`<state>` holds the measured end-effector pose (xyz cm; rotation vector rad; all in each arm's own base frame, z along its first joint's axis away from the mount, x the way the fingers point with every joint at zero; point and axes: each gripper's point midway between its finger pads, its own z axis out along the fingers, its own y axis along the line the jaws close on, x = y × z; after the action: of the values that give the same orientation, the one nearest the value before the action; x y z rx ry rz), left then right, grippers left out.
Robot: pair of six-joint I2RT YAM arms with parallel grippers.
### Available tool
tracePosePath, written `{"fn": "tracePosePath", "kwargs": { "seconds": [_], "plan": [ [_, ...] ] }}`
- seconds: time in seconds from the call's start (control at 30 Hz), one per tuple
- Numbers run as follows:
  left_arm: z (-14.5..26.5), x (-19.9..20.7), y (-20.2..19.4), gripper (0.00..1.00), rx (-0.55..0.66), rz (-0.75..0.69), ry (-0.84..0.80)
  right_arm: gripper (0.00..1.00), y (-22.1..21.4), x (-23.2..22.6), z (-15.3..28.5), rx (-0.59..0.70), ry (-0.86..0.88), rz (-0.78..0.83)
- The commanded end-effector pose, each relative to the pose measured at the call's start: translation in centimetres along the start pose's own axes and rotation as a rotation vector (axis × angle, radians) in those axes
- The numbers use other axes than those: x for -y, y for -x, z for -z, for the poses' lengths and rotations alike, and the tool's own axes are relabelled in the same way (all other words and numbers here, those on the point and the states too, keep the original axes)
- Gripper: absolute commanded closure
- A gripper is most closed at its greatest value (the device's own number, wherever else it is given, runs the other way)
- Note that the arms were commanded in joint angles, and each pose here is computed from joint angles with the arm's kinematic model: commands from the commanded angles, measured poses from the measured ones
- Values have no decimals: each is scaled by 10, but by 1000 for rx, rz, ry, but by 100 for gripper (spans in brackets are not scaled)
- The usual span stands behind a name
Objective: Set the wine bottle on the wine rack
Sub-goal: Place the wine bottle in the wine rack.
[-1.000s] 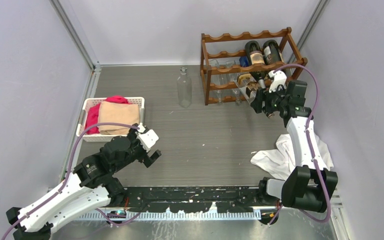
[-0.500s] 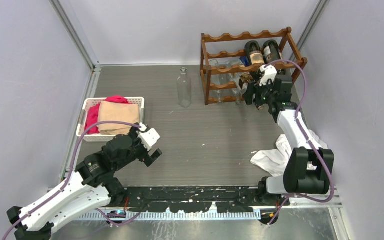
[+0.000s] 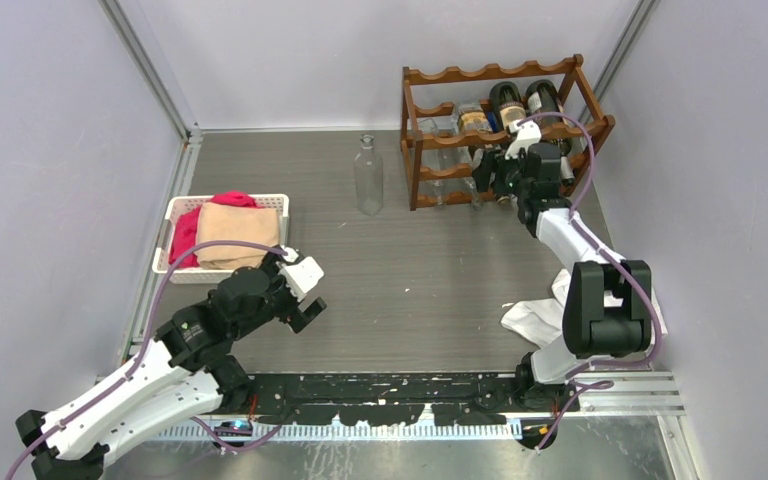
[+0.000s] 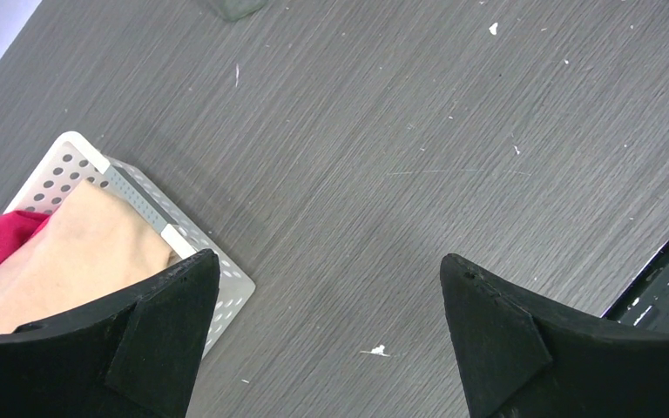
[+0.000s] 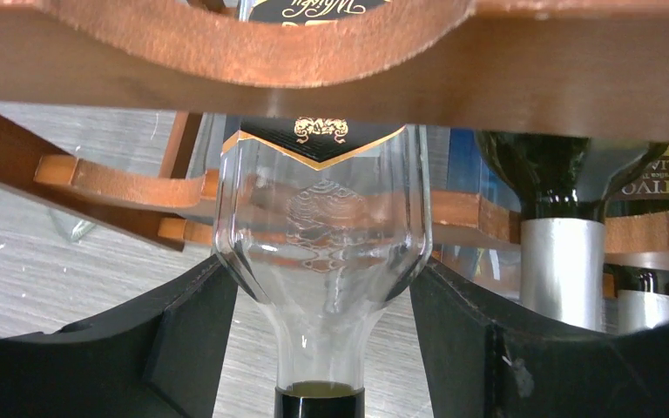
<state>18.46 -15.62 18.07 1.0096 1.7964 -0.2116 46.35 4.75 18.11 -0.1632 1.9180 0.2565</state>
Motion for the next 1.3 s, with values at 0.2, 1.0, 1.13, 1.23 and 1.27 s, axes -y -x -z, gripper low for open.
{"fn": "tracePosePath", "kwargs": {
  "seconds": [0.2, 1.0, 1.13, 1.23, 1.27],
  "plan": [
    [-4, -3, 9, 5, 31, 1, 4, 99, 120, 16, -6, 392, -141, 14],
    [-6, -1, 8, 5, 26, -1, -8, 97, 118, 23, -36, 401, -192, -24],
    [-6, -1, 8, 5, 25, 0, -8, 96, 115, 22, -42, 387, -197, -43],
    [-6, -1, 8, 5, 25, -1, -9, 95, 113, 19, -46, 386, -179, -51],
    [-6, -1, 8, 5, 26, 0, -8, 95, 112, 19, -47, 387, -177, -54]
  ]
}}
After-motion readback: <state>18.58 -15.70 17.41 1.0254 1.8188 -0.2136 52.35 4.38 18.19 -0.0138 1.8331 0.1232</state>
